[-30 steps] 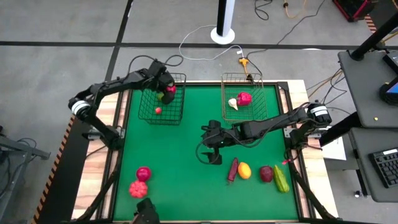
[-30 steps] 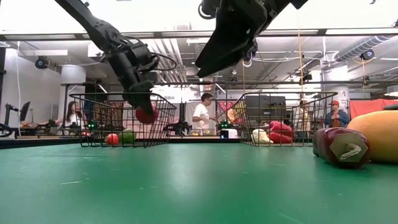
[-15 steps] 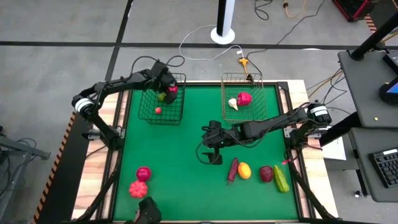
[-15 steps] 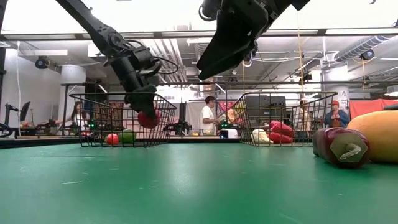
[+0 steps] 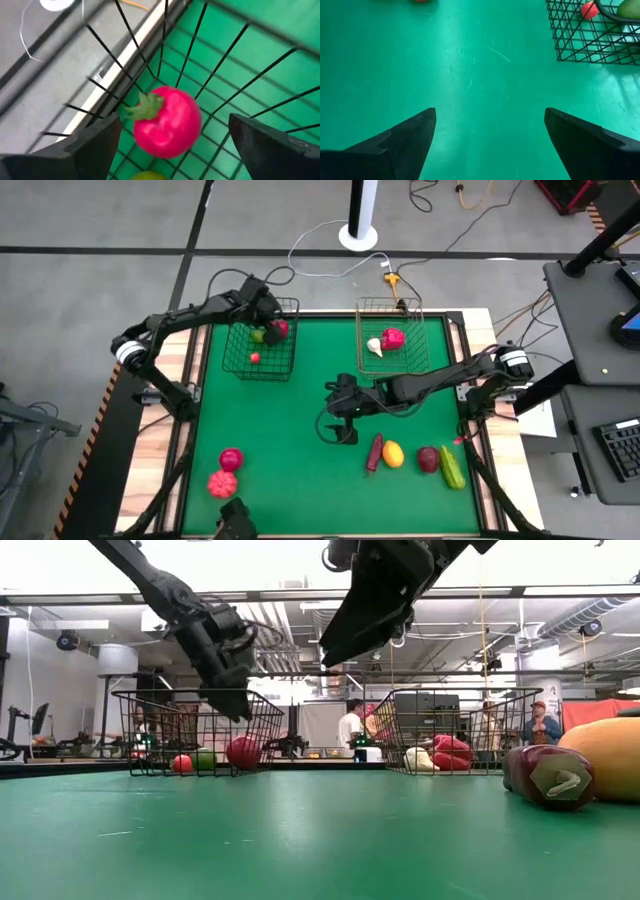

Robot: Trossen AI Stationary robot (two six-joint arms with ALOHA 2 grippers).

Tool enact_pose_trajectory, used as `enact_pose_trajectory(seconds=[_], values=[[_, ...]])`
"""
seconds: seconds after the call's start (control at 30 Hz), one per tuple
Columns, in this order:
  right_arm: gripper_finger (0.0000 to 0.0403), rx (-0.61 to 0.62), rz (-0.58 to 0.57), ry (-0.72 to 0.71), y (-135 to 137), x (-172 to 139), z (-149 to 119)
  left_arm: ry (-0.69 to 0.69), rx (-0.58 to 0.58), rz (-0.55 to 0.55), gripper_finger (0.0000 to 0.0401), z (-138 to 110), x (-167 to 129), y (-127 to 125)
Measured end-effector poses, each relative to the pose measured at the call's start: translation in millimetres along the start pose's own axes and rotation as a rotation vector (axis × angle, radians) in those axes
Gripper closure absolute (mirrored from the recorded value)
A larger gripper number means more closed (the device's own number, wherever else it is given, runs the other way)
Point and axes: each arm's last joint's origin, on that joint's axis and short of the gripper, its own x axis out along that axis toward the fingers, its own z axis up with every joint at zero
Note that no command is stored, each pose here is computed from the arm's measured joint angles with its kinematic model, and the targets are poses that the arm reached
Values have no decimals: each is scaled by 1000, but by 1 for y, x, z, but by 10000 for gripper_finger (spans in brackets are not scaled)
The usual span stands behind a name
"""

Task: Sort produce into baskets
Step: Put the chili pepper into the gold wire basket

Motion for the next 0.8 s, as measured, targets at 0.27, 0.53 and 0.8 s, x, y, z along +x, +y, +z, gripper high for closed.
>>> enact_pose_trajectory(seconds=[0.27, 0.53, 0.8], values=[[39, 78, 8, 58, 3, -29, -2, -131, -9, -175, 51, 6, -57, -40], [39, 49, 45, 241, 33, -53, -22, -263, 166, -248, 51, -15, -110, -147], [39, 61, 56, 402, 69, -64, -40, -469, 236, -123, 51, -56, -164, -234]])
